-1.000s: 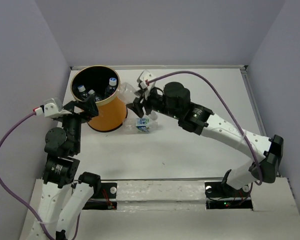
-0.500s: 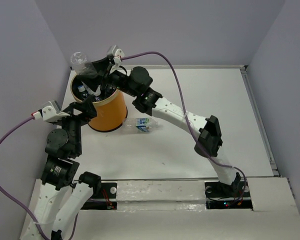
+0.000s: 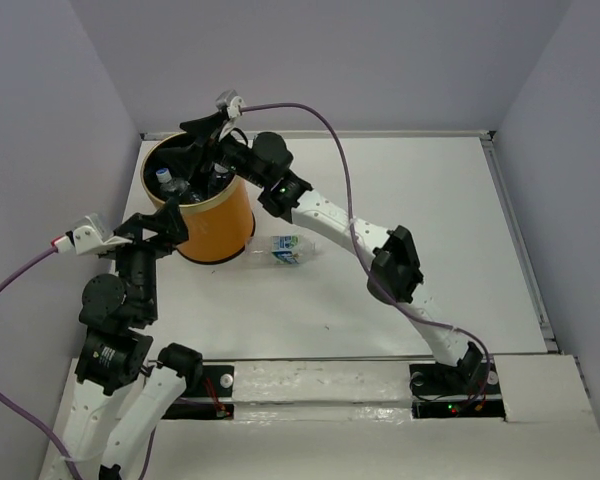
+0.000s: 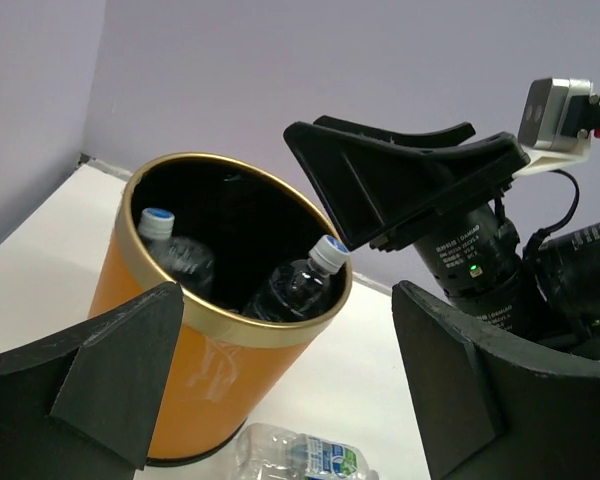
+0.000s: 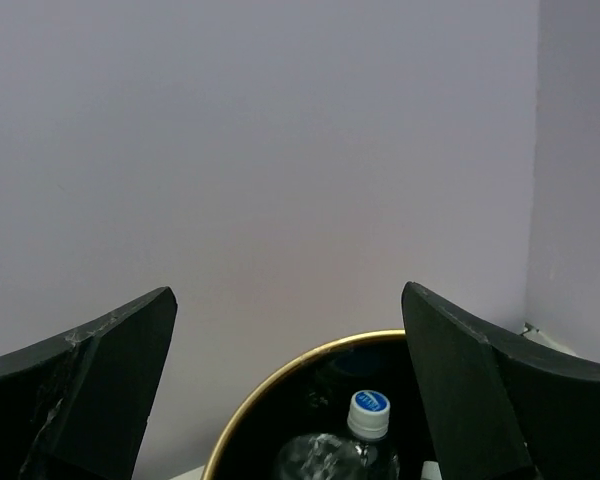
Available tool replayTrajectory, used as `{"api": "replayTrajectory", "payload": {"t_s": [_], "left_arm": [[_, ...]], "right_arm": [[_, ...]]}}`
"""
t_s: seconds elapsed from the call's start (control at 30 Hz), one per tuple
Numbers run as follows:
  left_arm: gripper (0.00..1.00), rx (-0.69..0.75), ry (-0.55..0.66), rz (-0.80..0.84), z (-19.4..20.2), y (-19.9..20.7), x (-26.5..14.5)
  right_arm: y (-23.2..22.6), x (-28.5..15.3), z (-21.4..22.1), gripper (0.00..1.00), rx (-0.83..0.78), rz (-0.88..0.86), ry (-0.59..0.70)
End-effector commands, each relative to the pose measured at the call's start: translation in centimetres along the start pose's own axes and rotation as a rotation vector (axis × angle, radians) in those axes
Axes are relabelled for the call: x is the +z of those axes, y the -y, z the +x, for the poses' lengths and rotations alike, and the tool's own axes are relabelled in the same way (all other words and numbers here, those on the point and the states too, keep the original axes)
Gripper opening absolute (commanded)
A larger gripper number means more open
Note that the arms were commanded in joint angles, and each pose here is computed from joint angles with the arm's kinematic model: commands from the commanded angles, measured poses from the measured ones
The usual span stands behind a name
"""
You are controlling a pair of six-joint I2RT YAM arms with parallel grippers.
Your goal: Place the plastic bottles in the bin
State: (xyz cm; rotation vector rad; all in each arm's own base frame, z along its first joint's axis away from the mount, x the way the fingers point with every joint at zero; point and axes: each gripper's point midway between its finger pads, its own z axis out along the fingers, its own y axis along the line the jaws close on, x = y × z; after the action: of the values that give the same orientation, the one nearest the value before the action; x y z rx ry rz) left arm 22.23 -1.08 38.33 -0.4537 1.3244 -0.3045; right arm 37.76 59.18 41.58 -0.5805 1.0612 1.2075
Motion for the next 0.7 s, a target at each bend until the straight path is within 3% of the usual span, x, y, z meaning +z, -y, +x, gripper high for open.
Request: {"api": "replayTrajectory", "payload": {"t_s": [0.0, 0.07, 0.1, 0.13, 0.17, 0.2, 0.23, 0.27, 0.3, 0.33, 0.37, 0.4, 0.43, 0.47, 0.5, 0.57, 0.67], "left_arm": [[0.95, -0.015, 0.089, 0.131, -2.5, 2.4, -0.5], [0.96, 0.012, 0.070, 0.214, -1.6, 3.6, -0.6], [0.97, 0.031, 0.079, 0.252, -1.5, 4.4, -0.4], [0.98, 0.051, 0.048, 0.331, -0.6, 5.7, -0.5], [0.99, 0.076, 0.001, 0.366, 0.7, 6.6, 0.1], [0.99, 0.104, -0.032, 0.408, 1.5, 7.5, 0.3], [0.99, 0.124, -0.084, 0.486, 2.7, 8.9, 0.2], [0.99, 0.148, -0.163, 0.527, 4.7, 9.9, 0.9], [0.99, 0.166, -0.209, 0.565, 6.0, 10.7, 1.0], [0.99, 0.183, -0.247, 0.587, 7.1, 11.1, 1.2], [0.99, 0.202, -0.329, 0.630, 9.4, 12.1, 1.2], [0.99, 0.220, -0.366, 0.651, 10.5, 12.6, 1.2], [0.99, 0.242, -0.403, 0.667, 11.7, 12.9, 1.1], [0.99, 0.276, -0.428, 0.700, 12.5, 13.9, 0.8], [0.99, 0.315, -0.509, 0.701, 15.2, 14.0, 0.7], [0.99, 0.423, -0.626, 0.690, 19.3, 14.2, 0.2], [0.99, 0.557, -0.709, 0.640, 22.6, 14.2, 0.3]], "right_arm": [[-2.9, -0.5, -12.0, 1.00, -0.050, -0.034, 0.177], [-2.1, -1.4, -11.1, 0.98, -0.043, -0.009, 0.133], [-2.9, -2.6, -15.0, 0.97, -0.064, -0.005, 0.179], [-2.2, -3.6, -16.0, 0.96, -0.083, 0.030, 0.184], [-1.1, -5.0, -12.1, 0.94, -0.068, 0.070, 0.095], [-1.8, -7.1, -16.5, 0.91, -0.088, 0.087, 0.143], [-0.4, -8.9, -17.0, 0.90, -0.098, 0.139, 0.140], [1.4, -11.5, -12.5, 0.90, -0.080, 0.198, 0.033], [0.5, -14.0, -15.7, 0.89, -0.072, 0.215, 0.071], [1.4, -16.1, -15.2, 0.89, -0.073, 0.256, 0.048], [4.1, -20.0, -10.8, 0.89, -0.033, 0.352, -0.045], [3.8, -20.7, -14.0, 0.89, -0.034, 0.360, 0.011], [5.1, -24.3, -9.9, 0.89, -0.001, 0.424, -0.073], [5.5, -27.0, -11.8, 0.90, 0.015, 0.482, -0.042], [6.2, -30.2, -8.4, 0.90, 0.045, 0.534, -0.113], [6.2, -33.9, -9.3, 0.93, 0.056, 0.594, -0.098], [6.4, -38.8, -6.7, 0.94, 0.065, 0.687, -0.139]]}}
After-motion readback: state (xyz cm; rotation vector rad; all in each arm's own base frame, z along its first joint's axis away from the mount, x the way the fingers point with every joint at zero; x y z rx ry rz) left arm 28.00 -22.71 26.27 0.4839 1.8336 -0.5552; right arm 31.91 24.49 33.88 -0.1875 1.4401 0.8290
